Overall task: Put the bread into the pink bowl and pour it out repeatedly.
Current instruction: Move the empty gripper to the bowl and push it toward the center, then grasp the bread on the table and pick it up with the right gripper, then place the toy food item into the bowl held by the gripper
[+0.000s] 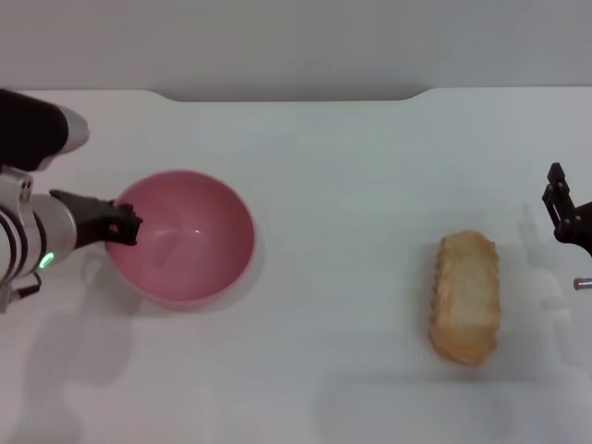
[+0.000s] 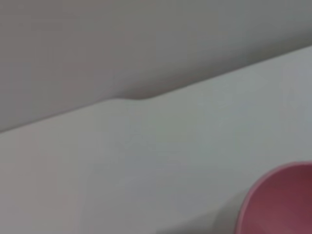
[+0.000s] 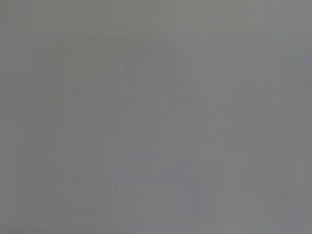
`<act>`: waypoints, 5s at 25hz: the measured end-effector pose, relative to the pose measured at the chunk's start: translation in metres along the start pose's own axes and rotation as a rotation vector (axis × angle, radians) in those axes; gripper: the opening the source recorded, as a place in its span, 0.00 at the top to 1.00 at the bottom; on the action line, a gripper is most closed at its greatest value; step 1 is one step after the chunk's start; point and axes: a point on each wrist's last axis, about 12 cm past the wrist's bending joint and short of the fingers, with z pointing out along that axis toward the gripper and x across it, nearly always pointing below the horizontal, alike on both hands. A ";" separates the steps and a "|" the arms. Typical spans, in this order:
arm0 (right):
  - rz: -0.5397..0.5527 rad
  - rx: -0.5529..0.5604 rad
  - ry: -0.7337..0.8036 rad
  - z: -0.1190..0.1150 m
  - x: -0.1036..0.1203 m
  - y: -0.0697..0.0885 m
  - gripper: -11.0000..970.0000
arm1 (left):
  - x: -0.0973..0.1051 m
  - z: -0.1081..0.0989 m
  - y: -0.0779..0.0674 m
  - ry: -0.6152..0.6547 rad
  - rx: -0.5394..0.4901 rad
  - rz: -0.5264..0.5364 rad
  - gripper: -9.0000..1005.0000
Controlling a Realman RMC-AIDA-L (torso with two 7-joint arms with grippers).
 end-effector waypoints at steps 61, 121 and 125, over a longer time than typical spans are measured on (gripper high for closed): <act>-0.159 -0.269 0.927 0.072 -0.114 0.065 0.42 | -0.047 -0.006 -0.001 -0.081 0.003 0.049 0.94; -0.325 -0.436 0.588 0.084 -0.222 0.121 0.97 | -0.063 0.000 -0.024 -0.096 0.054 0.125 0.94; -0.348 -0.443 0.547 0.085 -0.237 0.127 0.97 | -0.063 0.000 -0.030 -0.094 0.069 0.136 0.94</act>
